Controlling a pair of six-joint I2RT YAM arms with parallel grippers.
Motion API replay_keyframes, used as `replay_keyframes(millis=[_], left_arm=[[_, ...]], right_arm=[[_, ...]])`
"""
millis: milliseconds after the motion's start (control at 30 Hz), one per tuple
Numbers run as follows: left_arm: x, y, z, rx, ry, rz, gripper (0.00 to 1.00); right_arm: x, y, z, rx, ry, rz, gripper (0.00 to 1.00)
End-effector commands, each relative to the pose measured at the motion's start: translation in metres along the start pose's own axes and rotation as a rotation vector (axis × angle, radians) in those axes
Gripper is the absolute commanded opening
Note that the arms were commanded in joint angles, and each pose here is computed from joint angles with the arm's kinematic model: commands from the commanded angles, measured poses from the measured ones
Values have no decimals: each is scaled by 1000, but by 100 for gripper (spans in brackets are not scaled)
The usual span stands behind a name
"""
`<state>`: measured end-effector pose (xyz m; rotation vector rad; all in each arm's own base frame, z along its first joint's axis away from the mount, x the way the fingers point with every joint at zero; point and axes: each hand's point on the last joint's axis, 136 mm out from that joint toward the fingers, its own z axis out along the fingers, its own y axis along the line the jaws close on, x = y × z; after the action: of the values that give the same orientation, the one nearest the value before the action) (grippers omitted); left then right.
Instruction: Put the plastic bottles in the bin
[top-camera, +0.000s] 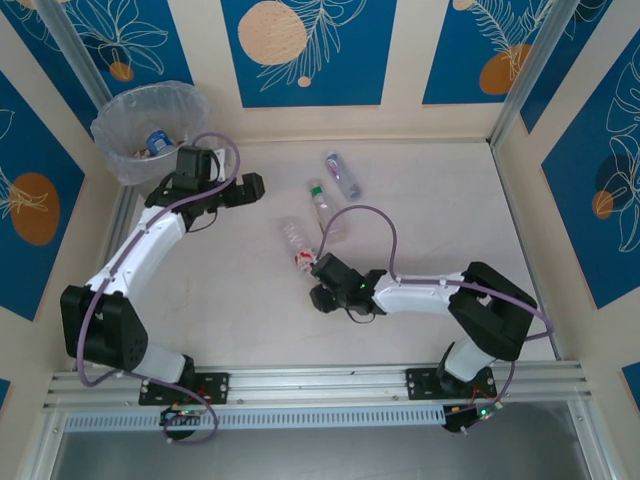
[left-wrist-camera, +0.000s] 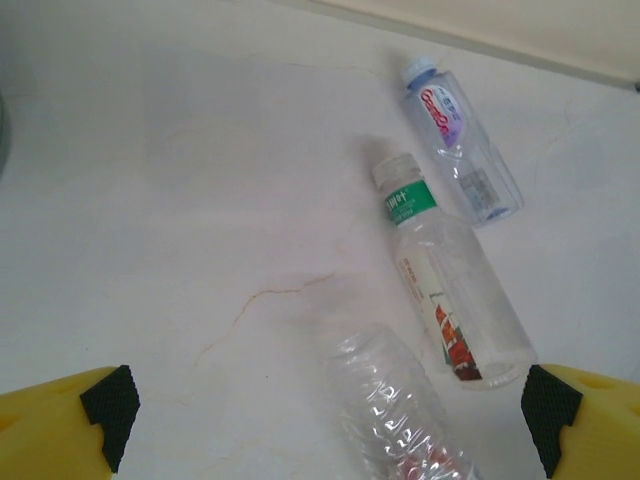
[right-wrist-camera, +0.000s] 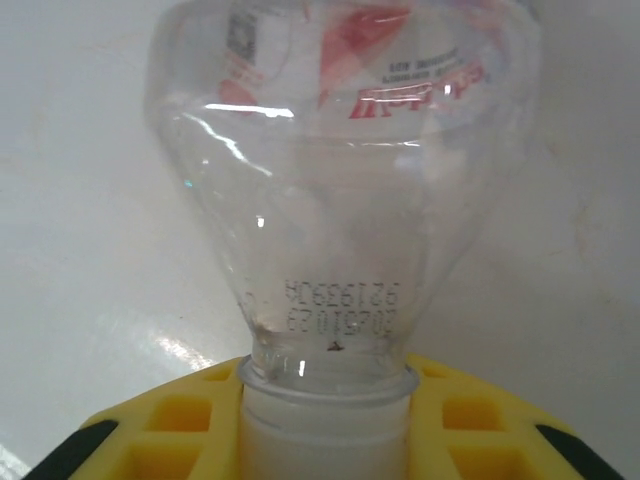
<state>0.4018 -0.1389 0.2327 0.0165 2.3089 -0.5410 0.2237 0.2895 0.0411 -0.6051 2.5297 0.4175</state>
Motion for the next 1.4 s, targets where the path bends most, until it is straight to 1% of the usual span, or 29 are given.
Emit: replay_keyframes(millis=[0,100,167,233,333,367,400,467,500,567,633,733,800,867,900,933,967,1067,1133,1233,1300,1367], left_arm=[[-16,-31,-19,75,-152,254,99],[-19,-70,-33,259,-306,494,100],[-8,-99,-45,388,-371,712,99],[8,-118,-50,472,-378,917,99],[51,-140,-59,626,-295,1257,99],[55,-142,-58,617,-286,1354,99],[50,-144,-55,583,-298,1387,99],[51,-148,-53,593,-288,1456,99],[53,-149,-51,606,-264,1474,99],[60,-147,-46,627,-169,1521,99],[68,-142,-38,614,-87,1574,99],[75,-137,-32,596,-62,1633,99],[73,-133,-23,527,-58,1687,99],[68,-126,-11,416,-65,1768,99],[65,-126,-8,394,-70,1781,99],[63,-125,-6,386,-59,1775,99],[65,-124,-7,400,-25,1767,99],[84,-117,-8,456,109,1769,99],[90,-117,-10,485,125,1760,99],[94,-119,-14,523,160,1728,97],[96,-116,-11,513,187,1731,93],[99,-114,-10,518,199,1736,86]], right_arm=[[-19,5,-21,-124,-64,-96,25],[-31,4,-42,-227,-82,-183,24],[-39,1,-60,-300,-72,-224,23],[-49,-2,-76,-353,-55,-264,22],[-59,-10,-95,-368,-42,-357,22],[-65,-13,-101,-375,-49,-384,22],[-70,-16,-105,-382,-53,-399,22],[-82,-18,-117,-406,-73,-430,22],[-87,-17,-124,-420,-82,-449,22],[-92,-18,-132,-440,-72,-480,21],[-97,-23,-134,-421,-56,-499,20],[-101,-25,-135,-412,-50,-524,19],[-103,-22,-135,-422,-53,-540,18],[-104,-20,-134,-414,-46,-569,18],[-105,-20,-133,-402,-41,-580,18],[-105,-20,-131,-387,-30,-598,18],[-105,-19,-130,-375,-23,-615,18],[-106,-19,-127,-307,-20,-676,15],[-109,-16,-128,-277,-41,-711,14],[-114,-12,-135,-272,-98,-731,13],[-117,-10,-140,-278,-127,-736,13],[-118,-8,-142,-282,-143,-737,13]])
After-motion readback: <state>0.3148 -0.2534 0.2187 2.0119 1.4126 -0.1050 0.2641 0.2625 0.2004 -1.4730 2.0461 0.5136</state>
